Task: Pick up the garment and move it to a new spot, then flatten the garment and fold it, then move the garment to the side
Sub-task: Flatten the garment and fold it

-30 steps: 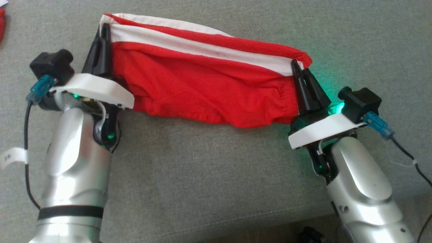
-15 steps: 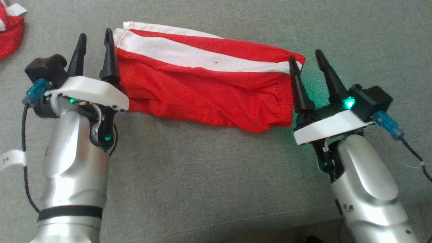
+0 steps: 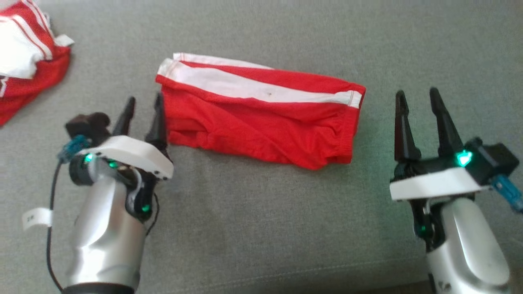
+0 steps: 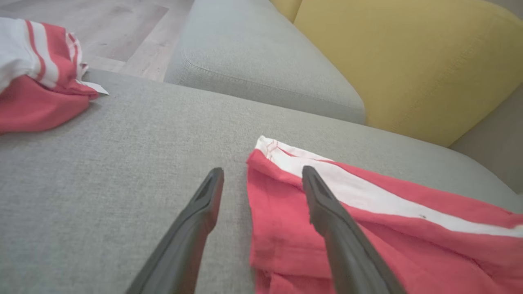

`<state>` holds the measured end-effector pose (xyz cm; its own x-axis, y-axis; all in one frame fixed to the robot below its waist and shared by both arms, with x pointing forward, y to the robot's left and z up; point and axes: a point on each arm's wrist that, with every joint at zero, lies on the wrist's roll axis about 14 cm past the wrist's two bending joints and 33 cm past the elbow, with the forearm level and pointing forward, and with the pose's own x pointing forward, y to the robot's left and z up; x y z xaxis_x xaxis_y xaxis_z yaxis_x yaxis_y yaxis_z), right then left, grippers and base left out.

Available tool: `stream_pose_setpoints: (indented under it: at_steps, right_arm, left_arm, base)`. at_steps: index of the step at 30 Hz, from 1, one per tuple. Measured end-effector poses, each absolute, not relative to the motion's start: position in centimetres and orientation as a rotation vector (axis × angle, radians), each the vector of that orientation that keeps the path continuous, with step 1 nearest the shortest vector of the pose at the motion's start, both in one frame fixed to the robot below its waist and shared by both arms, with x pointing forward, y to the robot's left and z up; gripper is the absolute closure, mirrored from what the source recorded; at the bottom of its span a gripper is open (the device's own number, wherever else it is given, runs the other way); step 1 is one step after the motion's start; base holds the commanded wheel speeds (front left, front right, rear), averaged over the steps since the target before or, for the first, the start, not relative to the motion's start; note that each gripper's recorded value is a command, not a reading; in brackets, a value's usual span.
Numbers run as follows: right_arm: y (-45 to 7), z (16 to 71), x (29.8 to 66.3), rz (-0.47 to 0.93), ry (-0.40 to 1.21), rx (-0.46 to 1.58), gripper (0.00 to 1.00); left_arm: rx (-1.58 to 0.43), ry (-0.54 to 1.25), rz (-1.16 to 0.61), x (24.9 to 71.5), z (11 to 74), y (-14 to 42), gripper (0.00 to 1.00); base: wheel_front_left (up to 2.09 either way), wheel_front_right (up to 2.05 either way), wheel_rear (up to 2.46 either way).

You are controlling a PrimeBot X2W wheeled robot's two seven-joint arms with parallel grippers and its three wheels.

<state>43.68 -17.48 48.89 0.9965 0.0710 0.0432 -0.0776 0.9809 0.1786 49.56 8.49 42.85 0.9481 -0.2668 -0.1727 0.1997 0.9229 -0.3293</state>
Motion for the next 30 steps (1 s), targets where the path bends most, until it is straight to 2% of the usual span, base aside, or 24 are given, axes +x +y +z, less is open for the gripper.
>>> stream_pose_setpoints:
  at_steps: [6, 14, 21, 23, 24, 25, 30]
  right_arm:
    - [-17.3, 49.4, 41.8, 0.075, -0.048, 0.183, 0.0]
    - [-18.1, 49.3, 41.4, 0.052, -0.047, 0.176, 0.0]
    - [-19.0, 49.0, 41.3, 0.024, -0.039, 0.17, 0.0]
    - [-19.2, 49.0, 41.3, 0.019, -0.04, 0.169, 0.0]
    - [-19.3, 49.1, 41.3, 0.017, -0.041, 0.169, 0.0]
    - [-19.3, 49.1, 41.3, 0.017, -0.041, 0.169, 0.0]
    - [-19.1, 49.2, 41.4, 0.023, -0.045, 0.171, 0.0]
  left_arm:
    - [-0.305, 0.309, -0.273, 48.4, 42.5, 7.7, 0.0]
    - [-0.286, 0.501, -0.262, 47.9, 38.5, 7.1, 0.0]
    - [-0.296, 0.594, -0.293, 47.6, 37.0, 5.8, 0.0]
    - [-0.294, 0.607, -0.3, 47.6, 37.0, 5.7, 0.56]
    - [-0.299, 0.609, -0.3, 47.6, 37.0, 5.7, 0.76]
    - [-0.301, 0.616, -0.3, 47.5, 37.0, 5.7, 1.0]
    - [-0.314, 0.612, -0.304, 47.1, 37.2, 5.6, 1.0]
  base:
    - [0.0, 0.0, 0.0]
    - [0.0, 0.0, 0.0]
    - [0.0, 0.0, 0.0]
    - [0.0, 0.0, 0.0]
    - [0.0, 0.0, 0.0]
    - [0.0, 0.0, 0.0]
    - [0.0, 0.0, 0.0]
